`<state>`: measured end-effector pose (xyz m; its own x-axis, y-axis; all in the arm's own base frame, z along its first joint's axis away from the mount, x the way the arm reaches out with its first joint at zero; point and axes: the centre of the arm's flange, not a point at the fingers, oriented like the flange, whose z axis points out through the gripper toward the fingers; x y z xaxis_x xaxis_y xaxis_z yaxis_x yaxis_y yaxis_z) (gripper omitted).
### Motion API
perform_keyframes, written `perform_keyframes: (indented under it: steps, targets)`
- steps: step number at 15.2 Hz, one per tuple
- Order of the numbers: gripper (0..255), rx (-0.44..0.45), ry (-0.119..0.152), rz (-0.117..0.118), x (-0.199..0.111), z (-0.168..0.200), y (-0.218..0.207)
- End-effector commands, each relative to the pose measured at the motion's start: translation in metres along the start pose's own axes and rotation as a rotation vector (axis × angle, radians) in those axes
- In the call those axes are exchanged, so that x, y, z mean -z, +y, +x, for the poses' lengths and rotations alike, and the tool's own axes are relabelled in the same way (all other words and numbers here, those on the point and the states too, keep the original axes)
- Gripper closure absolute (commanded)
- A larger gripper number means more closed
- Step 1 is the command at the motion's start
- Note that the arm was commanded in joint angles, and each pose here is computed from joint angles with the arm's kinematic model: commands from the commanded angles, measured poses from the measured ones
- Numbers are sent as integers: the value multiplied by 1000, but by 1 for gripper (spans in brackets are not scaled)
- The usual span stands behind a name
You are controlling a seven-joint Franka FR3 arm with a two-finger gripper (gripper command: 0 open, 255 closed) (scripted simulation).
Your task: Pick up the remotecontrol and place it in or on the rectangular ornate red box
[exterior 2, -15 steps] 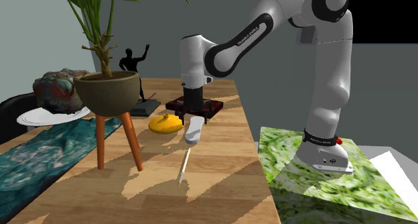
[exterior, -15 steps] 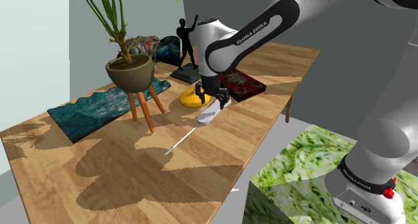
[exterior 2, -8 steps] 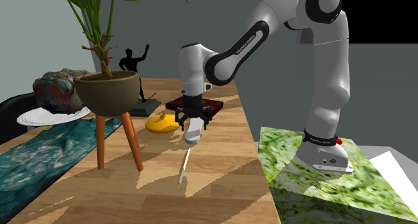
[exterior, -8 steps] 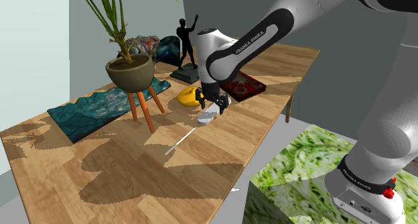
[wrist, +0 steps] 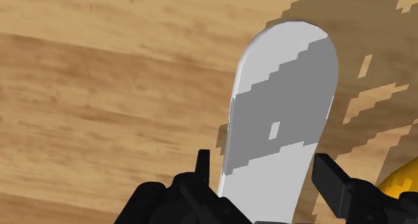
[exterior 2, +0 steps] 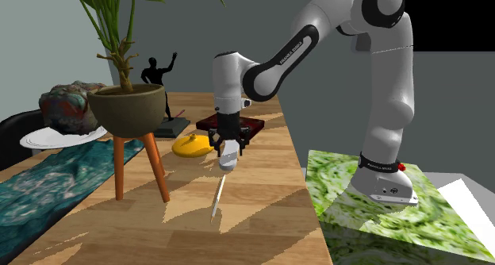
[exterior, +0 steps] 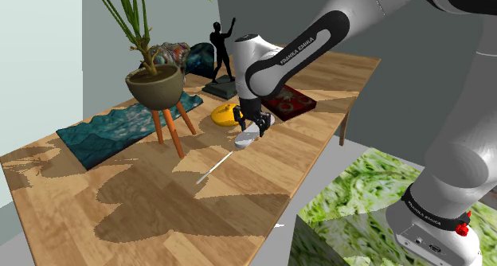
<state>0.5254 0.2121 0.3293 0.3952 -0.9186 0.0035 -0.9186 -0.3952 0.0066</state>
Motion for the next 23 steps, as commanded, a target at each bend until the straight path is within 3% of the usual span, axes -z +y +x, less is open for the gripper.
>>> perform_keyframes:
  steps: [1,7,23]
  targets:
    - [255,0,0,0,0,0,0]
    - [255,0,0,0,0,0,0]
    - [255,0,0,0,85,0,1]
